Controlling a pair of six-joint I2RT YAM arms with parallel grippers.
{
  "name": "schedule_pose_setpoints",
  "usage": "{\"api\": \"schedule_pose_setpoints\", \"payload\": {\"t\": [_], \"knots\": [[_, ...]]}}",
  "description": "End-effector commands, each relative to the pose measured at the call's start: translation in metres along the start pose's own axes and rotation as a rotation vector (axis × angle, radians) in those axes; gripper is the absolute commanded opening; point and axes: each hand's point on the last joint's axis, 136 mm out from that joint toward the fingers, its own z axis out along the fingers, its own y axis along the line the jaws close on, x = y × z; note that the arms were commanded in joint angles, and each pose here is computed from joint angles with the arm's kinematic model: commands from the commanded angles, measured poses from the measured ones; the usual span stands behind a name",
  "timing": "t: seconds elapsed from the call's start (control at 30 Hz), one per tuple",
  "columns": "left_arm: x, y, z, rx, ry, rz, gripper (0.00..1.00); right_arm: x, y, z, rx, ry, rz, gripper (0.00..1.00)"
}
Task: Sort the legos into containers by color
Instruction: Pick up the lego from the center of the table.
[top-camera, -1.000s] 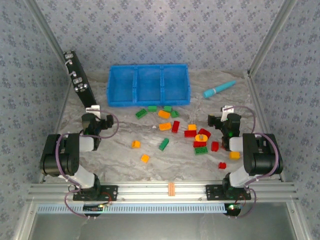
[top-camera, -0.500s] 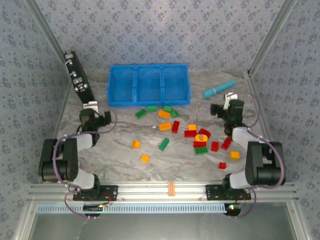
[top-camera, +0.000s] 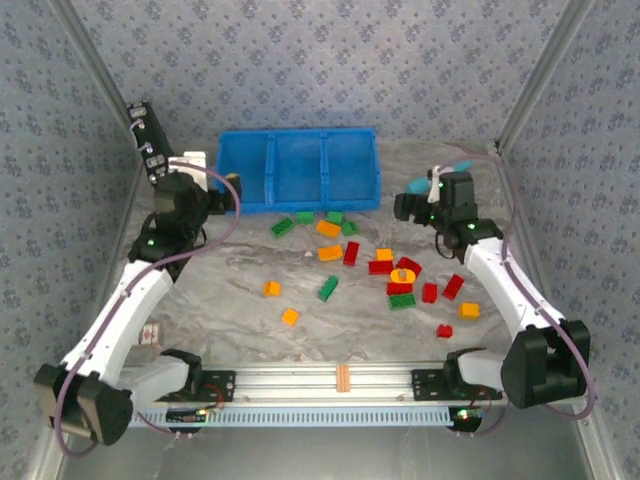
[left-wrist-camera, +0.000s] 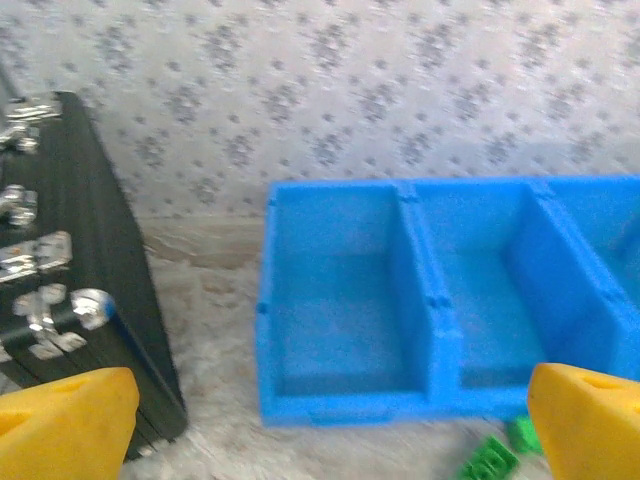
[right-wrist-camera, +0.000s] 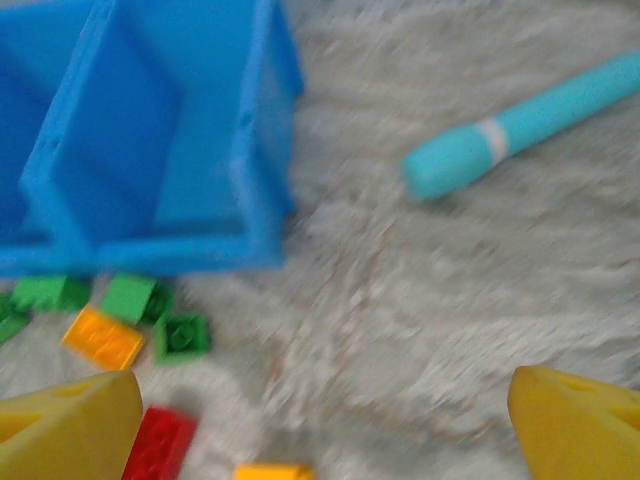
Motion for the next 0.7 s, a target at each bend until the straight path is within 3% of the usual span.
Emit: {"api": "schedule_pose_setpoints", "payload": {"t": [0.0, 0.13, 0.37, 0.67], "knots": [[0.025, -0.018, -0.032, 0.096, 0.134, 0.039, 1.0, 0.047, 0.016, 0.0, -0.022, 0.158, 0.066, 0.96], [0.038, -0.031, -0.068, 0.223, 0.154, 0.059, 1.0, 0.077, 0.034, 0.018, -0.025, 0.246, 0.022, 0.95], [0.044, -0.03, -0.124, 0.326, 0.058, 0.089, 1.0, 0.116, 0.033, 0.048, 0.047, 0.357, -0.017, 0.93], [0.064, -0.045, -0.141, 0.442, 0.116, 0.093, 1.0, 0.144, 0.027, 0.081, 0.091, 0.44, -0.031, 0.87]]}}
